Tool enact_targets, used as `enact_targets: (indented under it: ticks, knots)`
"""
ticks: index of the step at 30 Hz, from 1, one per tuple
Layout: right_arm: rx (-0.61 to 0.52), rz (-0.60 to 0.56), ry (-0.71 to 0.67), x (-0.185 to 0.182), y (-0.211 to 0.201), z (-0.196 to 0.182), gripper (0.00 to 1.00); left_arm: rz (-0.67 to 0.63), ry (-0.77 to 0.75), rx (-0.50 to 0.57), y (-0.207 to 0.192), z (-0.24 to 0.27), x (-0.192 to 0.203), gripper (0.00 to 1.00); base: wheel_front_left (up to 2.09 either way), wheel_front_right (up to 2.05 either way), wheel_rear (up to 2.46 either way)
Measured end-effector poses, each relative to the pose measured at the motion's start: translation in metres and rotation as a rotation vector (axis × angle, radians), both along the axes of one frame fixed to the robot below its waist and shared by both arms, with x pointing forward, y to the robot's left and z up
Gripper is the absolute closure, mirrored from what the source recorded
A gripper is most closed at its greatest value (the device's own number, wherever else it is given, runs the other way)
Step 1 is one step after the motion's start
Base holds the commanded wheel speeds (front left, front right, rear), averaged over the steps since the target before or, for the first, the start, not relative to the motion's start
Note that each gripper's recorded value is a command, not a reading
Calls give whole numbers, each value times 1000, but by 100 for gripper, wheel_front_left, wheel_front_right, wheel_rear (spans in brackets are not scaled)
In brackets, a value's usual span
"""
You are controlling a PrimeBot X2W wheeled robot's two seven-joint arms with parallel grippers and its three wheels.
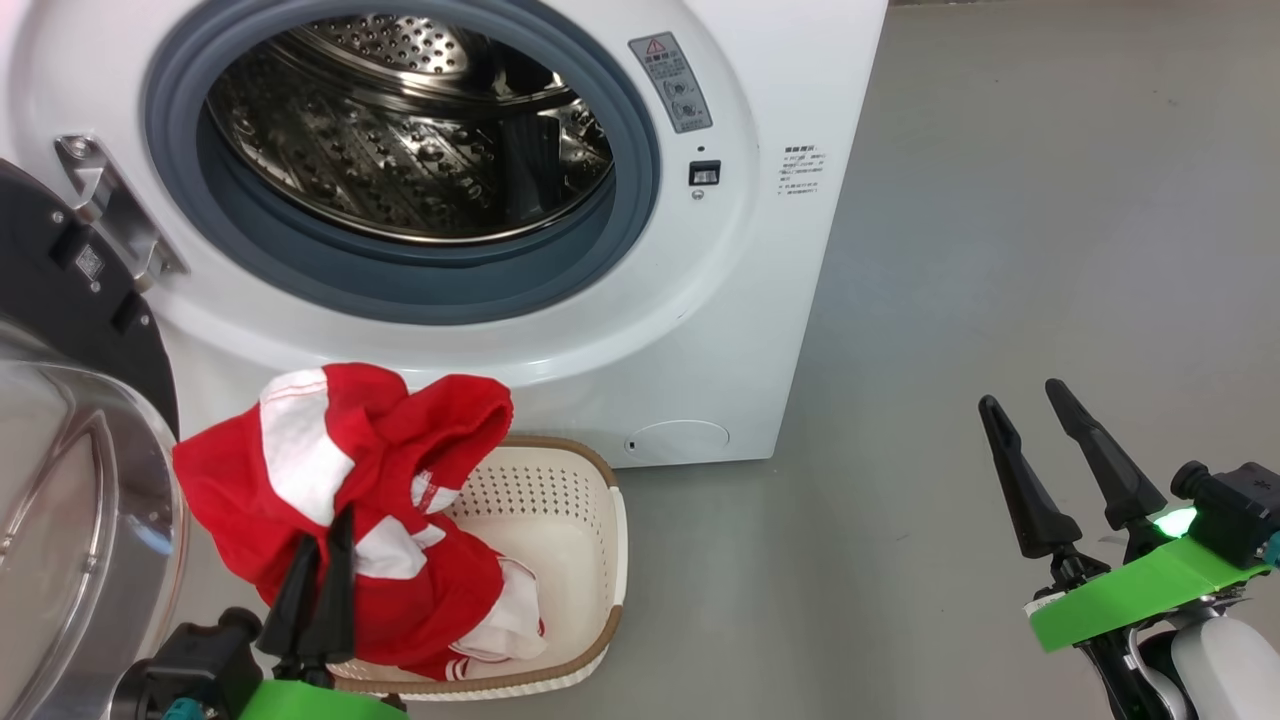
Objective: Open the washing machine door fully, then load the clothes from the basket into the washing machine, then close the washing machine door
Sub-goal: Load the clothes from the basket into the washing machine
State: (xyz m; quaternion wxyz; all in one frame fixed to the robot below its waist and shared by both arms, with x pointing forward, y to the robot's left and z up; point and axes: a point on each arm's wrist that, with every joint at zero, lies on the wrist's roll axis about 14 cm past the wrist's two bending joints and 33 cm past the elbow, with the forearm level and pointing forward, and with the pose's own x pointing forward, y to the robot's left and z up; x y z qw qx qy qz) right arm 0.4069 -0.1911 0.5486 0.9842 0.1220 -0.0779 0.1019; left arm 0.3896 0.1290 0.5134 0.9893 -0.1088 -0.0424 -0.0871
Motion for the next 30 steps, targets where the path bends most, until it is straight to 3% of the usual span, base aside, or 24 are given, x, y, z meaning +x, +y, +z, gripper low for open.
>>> enact_targets:
  ticks: [14, 30]
  knots:
    - [-1, -3, 15, 2, -1, -6, 0, -7, -19, 8, -2, 6, 11, 100, 0, 0, 0]
    - [-8, -17, 40, 22, -8, -18, 0, -96, -39, 52, -26, 15, 86, 100, 0, 0, 0]
